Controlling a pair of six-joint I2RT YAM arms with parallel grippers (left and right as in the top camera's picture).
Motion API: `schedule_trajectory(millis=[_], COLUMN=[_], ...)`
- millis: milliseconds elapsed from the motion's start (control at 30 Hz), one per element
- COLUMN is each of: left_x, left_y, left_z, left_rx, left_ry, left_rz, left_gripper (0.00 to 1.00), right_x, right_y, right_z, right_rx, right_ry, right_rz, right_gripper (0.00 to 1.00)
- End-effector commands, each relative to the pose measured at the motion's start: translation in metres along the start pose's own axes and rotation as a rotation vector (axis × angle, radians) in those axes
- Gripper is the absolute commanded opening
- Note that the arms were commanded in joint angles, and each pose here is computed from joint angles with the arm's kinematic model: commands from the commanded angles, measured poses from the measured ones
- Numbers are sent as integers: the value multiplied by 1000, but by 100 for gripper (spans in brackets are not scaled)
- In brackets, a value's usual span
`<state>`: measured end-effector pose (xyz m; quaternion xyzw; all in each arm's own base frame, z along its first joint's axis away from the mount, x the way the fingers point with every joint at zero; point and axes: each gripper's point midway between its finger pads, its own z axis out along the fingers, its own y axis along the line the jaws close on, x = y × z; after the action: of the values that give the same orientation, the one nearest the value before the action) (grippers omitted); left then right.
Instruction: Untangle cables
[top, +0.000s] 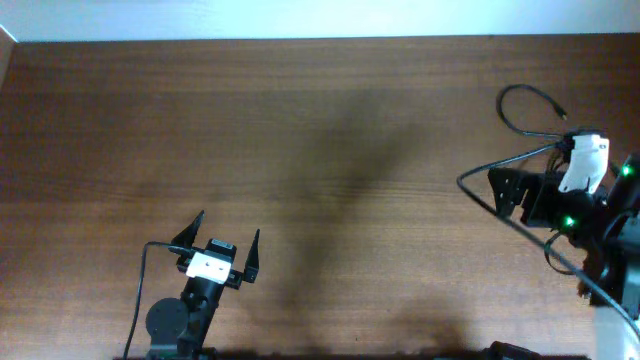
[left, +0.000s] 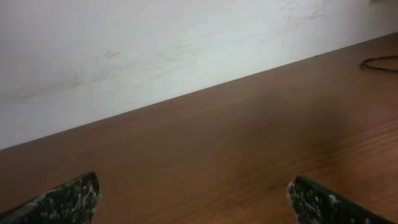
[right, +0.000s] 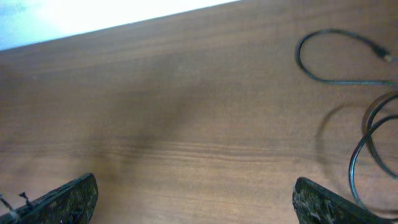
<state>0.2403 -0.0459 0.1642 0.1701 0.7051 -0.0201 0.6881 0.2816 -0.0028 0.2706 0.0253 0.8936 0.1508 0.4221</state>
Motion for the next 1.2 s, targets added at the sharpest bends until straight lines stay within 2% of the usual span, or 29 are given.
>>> schedule_trajectory(millis=[0, 367, 767, 1000, 1167], left_x=[2, 2, 2, 2, 2], left_y=[0, 0, 0, 0, 0], left_z=[0, 0, 0, 0, 0], left_rx=[-5, -5, -5, -5, -5], left_ry=[5, 5, 5, 5, 5], left_rz=[12, 12, 12, 12, 12], left_gripper=[99, 99, 99, 99, 99], right_x=[11, 48, 64, 92, 99], right_y=[1, 13, 38, 30, 45], right_z=[0, 16, 8, 25, 22], right_rx=[1, -111, -181, -251, -279], right_ry=[-30, -238, -446, -606, -680], right_rz=[-18, -137, -300, -188, -242], right_gripper=[99, 99, 99, 99, 99])
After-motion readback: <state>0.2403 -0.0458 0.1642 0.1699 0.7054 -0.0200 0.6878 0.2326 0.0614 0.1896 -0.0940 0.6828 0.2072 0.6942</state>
